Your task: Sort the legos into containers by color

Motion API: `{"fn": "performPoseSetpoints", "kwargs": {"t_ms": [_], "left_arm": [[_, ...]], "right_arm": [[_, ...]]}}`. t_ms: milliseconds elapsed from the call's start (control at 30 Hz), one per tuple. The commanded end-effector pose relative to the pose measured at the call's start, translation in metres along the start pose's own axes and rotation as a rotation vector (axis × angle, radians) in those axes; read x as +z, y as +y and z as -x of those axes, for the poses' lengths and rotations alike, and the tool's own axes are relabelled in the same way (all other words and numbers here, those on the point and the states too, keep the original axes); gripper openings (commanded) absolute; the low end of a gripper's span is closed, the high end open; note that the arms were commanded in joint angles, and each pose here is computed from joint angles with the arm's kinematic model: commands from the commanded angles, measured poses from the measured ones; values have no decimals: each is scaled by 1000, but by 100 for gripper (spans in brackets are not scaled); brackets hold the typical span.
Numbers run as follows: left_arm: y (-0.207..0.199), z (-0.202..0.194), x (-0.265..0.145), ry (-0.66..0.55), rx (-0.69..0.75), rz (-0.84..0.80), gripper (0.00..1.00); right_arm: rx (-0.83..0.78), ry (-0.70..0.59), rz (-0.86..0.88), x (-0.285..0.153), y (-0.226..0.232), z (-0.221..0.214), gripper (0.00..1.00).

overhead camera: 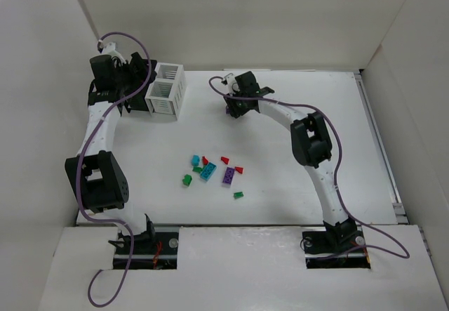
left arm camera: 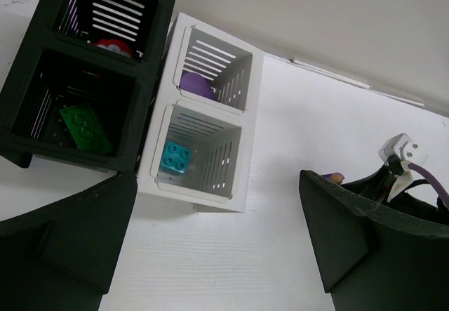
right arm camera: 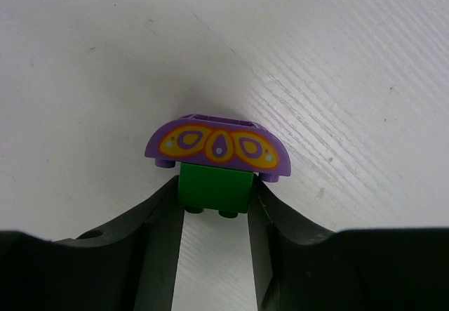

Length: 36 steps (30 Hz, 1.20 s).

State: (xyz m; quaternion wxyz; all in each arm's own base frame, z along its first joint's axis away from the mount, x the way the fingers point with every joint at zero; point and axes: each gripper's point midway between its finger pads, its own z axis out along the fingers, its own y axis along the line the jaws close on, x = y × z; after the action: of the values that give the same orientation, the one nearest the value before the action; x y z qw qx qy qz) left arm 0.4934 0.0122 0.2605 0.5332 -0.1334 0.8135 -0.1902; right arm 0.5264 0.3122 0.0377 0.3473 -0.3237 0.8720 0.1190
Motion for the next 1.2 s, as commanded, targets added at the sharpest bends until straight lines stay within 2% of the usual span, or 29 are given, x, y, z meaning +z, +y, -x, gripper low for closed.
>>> {"fn": "performPoseSetpoints", "kwargs": {"t_ms": [0, 167, 233, 267, 333, 367, 467, 500, 533, 633, 667, 733, 767, 900, 933, 1167], "left_arm": [[-10, 12, -4, -27, 38, -42, 100], [-23, 6, -5, -2, 54, -105, 100], [-46, -4, -3, 27, 77, -170, 100], [-57, -10, -4, 46, 82, -215, 100], [-89, -19, -10, 77, 103, -324, 100], [-108, -31, -18, 115, 100, -418, 100], [-144, -53, -36, 162, 102, -581, 100], [-148, -57, -42, 176, 75, -609, 100], [-158, -61, -51, 181, 75, -652, 100], [-167, -89, -64, 235, 34, -715, 100], [-182, -95, -74, 239, 36, -760, 100], [-192, -121, -85, 302, 16, -808, 100], [-210, -131, -97, 327, 24, -859, 100], [-252, -144, -133, 330, 5, -991, 100], [-255, -153, -136, 363, -24, -997, 100], [-285, -174, -158, 384, -14, -1040, 100]], "right_arm": [[15, -65, -27, -6, -6, 19, 35], [-45, -78, 6, -21, 0, 17, 17], [-111, -168, 52, -47, 8, 42, 14], [-127, -158, 76, -50, 14, 29, 12], [-222, -280, 104, -88, 22, 58, 10], [-242, -274, 162, -92, 34, 43, 10], [-348, -371, 222, -140, 48, 57, 9], [-356, -360, 239, -142, 52, 42, 7], [-404, -409, 242, -168, 57, 51, 7], [-445, -438, 284, -191, 75, 37, 7], [-498, -497, 280, -216, 84, 47, 7], [-531, -506, 294, -227, 98, 33, 7], [-551, -539, 292, -244, 101, 36, 7], [-588, -570, 306, -265, 121, 25, 7], [-595, -576, 312, -269, 125, 23, 7], [-621, -637, 296, -295, 142, 21, 4]]}}
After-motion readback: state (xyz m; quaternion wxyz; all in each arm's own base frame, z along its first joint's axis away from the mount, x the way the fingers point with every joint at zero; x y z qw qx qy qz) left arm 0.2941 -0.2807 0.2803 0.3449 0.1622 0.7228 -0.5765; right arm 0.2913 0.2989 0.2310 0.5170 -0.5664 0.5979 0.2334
